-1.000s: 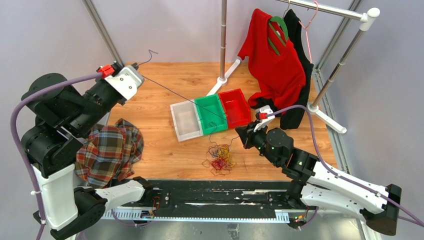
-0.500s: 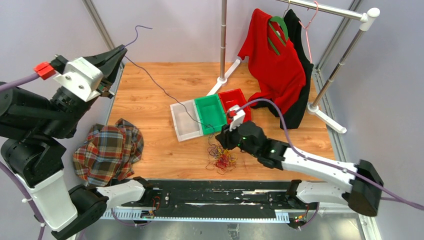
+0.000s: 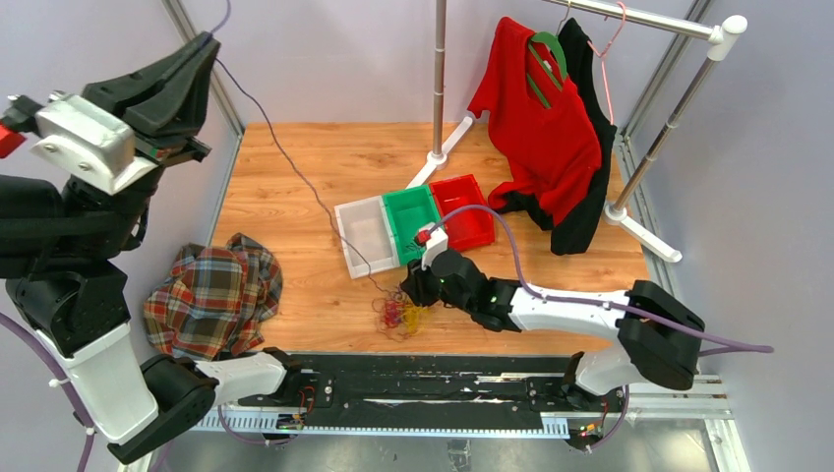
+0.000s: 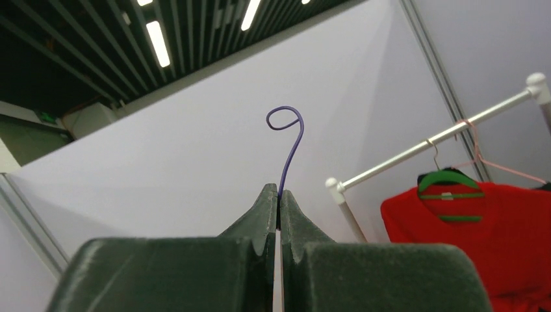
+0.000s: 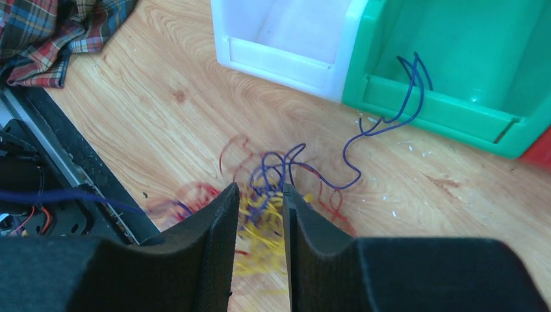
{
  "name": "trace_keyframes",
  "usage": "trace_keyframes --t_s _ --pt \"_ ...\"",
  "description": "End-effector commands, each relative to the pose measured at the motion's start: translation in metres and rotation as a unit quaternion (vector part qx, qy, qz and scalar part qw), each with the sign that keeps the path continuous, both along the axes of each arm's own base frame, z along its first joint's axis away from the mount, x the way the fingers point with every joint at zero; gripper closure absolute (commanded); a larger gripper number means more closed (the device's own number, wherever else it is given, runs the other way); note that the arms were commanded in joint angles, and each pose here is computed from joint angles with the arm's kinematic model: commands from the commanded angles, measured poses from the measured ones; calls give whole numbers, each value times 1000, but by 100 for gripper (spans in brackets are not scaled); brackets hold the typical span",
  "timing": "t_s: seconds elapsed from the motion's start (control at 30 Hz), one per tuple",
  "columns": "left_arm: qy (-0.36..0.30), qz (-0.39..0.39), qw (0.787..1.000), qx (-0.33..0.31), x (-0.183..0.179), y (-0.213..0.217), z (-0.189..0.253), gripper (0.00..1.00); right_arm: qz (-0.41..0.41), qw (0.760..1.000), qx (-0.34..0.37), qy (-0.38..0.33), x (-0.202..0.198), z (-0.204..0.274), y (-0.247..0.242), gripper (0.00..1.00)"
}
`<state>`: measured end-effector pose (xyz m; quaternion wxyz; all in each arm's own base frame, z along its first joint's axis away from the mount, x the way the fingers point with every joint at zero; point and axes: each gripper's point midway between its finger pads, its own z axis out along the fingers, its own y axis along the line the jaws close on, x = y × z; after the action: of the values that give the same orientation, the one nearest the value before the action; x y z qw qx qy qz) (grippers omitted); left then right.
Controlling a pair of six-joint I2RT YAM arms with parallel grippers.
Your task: Untangle the cables
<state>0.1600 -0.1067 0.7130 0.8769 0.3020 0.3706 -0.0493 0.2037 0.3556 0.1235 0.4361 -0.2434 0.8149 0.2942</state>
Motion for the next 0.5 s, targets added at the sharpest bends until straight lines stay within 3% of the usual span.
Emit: trace_keyframes --t_s 0.0,0.2,0.47 --pt "-72 4 996 -57 -18 15 42 100 9 1000 22 18 -8 -14 13 69" --pt "-90 10 994 -56 -13 12 48 100 4 999 -6 32 -20 -44 12 71" --pt "-82 7 996 -37 -9 6 38 100 80 989 23 -121 -53 56 41 61"
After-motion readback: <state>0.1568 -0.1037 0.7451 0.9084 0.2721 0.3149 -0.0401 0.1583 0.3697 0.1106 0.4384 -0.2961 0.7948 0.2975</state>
